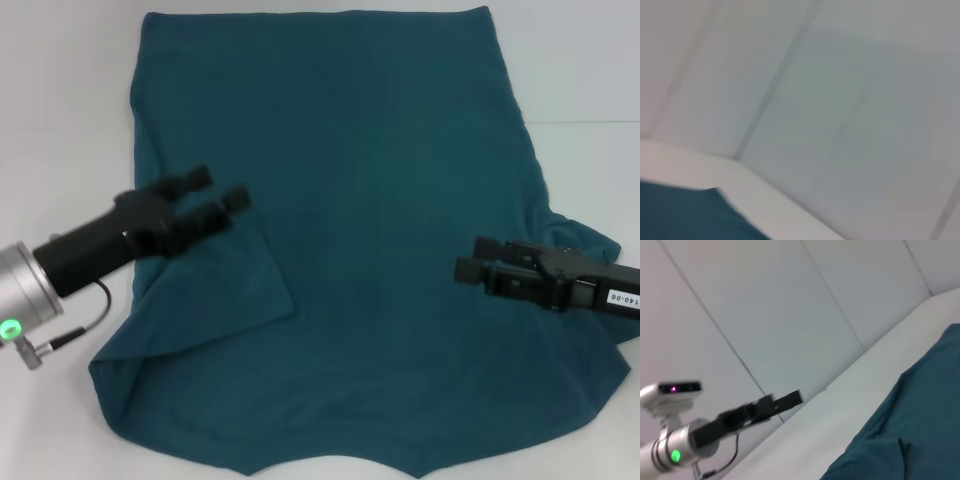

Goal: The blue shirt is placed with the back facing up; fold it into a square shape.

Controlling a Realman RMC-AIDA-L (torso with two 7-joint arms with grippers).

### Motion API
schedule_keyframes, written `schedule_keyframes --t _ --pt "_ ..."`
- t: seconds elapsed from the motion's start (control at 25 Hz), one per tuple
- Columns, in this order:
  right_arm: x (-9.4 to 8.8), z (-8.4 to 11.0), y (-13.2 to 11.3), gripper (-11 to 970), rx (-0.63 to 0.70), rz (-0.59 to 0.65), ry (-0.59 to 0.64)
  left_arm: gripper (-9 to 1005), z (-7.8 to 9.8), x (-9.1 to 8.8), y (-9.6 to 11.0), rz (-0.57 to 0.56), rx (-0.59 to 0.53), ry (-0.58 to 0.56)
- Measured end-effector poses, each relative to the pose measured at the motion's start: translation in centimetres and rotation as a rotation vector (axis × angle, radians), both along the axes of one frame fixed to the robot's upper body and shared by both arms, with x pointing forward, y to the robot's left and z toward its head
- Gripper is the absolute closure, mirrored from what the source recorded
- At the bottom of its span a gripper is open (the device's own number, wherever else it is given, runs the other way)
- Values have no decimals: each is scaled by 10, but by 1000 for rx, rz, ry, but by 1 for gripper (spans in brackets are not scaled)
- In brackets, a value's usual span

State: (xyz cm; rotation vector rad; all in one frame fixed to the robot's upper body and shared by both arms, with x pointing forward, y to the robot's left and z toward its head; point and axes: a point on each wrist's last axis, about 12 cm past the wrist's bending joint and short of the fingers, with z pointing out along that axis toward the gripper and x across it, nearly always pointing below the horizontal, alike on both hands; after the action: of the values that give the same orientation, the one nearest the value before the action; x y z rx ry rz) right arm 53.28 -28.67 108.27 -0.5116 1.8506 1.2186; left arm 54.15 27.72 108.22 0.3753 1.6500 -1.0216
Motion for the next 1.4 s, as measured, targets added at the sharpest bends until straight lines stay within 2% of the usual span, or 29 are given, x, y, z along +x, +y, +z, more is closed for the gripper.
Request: schedule_keyframes --t 0.08,0.32,0.48,0.68,0.88,1.12,1.4 --pt "0 0 -5 80 21 -27 57 169 -3 -9 -12 -110 94 -105" --pt "-1 0 -24 80 61 -118 187 168 -13 -16 -24 -233 205 -114" --pt "-4 3 -49 80 110 -215 278 168 -17 -21 -36 -345 257 -112" --pt "-9 11 -80 80 111 -306 352 168 -19 -23 -42 -397 277 -108" --pt "-7 15 -100 80 62 -374 393 169 -20 -23 -44 -416 288 -106" --pt "-3 10 -107 80 19 -438 428 169 -20 -23 -46 -437 297 -100" --pt "4 2 -104 80 -20 -480 440 168 -21 -23 -45 -430 305 -99"
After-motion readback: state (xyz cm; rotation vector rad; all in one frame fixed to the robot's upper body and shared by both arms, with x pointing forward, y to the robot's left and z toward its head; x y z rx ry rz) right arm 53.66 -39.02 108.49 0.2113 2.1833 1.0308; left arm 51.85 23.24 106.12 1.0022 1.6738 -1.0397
